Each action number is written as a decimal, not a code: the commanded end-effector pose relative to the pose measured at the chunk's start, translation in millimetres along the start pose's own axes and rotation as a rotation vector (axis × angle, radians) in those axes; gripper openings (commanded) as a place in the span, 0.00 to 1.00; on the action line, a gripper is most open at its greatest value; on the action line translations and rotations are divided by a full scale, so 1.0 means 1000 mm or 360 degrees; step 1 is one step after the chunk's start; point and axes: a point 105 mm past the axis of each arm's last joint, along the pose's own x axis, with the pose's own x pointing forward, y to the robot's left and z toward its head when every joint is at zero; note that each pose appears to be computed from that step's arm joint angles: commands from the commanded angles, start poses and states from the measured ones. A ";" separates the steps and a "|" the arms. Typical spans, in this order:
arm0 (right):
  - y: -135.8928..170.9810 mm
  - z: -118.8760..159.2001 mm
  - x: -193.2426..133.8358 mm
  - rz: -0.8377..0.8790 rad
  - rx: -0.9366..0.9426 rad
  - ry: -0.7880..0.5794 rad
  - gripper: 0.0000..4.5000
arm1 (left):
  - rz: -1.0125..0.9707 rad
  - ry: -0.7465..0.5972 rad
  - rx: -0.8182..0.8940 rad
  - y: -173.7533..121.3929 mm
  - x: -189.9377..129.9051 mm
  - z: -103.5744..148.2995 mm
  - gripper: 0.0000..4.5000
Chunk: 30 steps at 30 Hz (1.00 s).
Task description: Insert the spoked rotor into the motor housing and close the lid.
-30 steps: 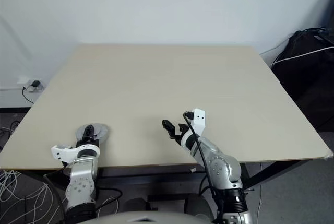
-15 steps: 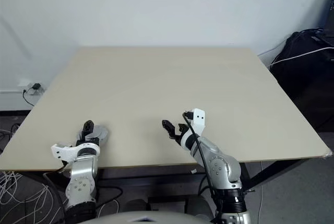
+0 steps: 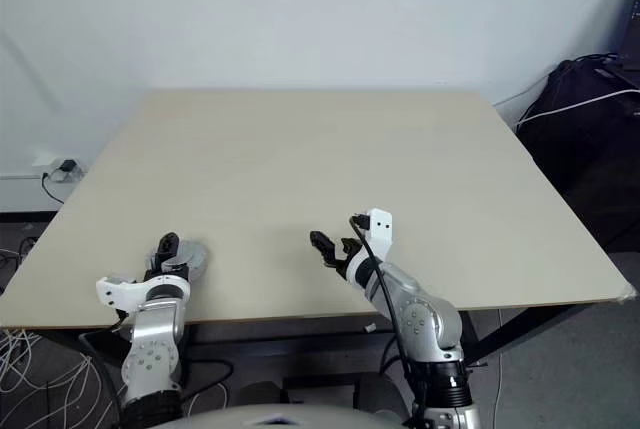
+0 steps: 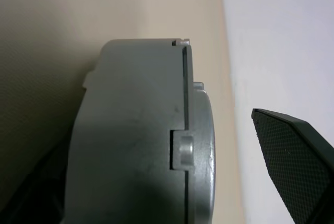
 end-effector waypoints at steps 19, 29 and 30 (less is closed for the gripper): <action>0.012 0.011 0.002 0.0070 -0.0017 -0.0041 1.00 | 0.0278 0.0261 -0.0140 0.022 -0.051 -0.046 0.99; 0.012 0.008 0.002 0.0073 0.0007 -0.0025 1.00 | 0.0295 0.0323 -0.0139 0.015 -0.067 -0.046 0.99; 0.012 0.008 0.002 0.0072 0.0009 -0.0024 1.00 | 0.0299 0.0333 -0.0135 0.015 -0.069 -0.046 0.99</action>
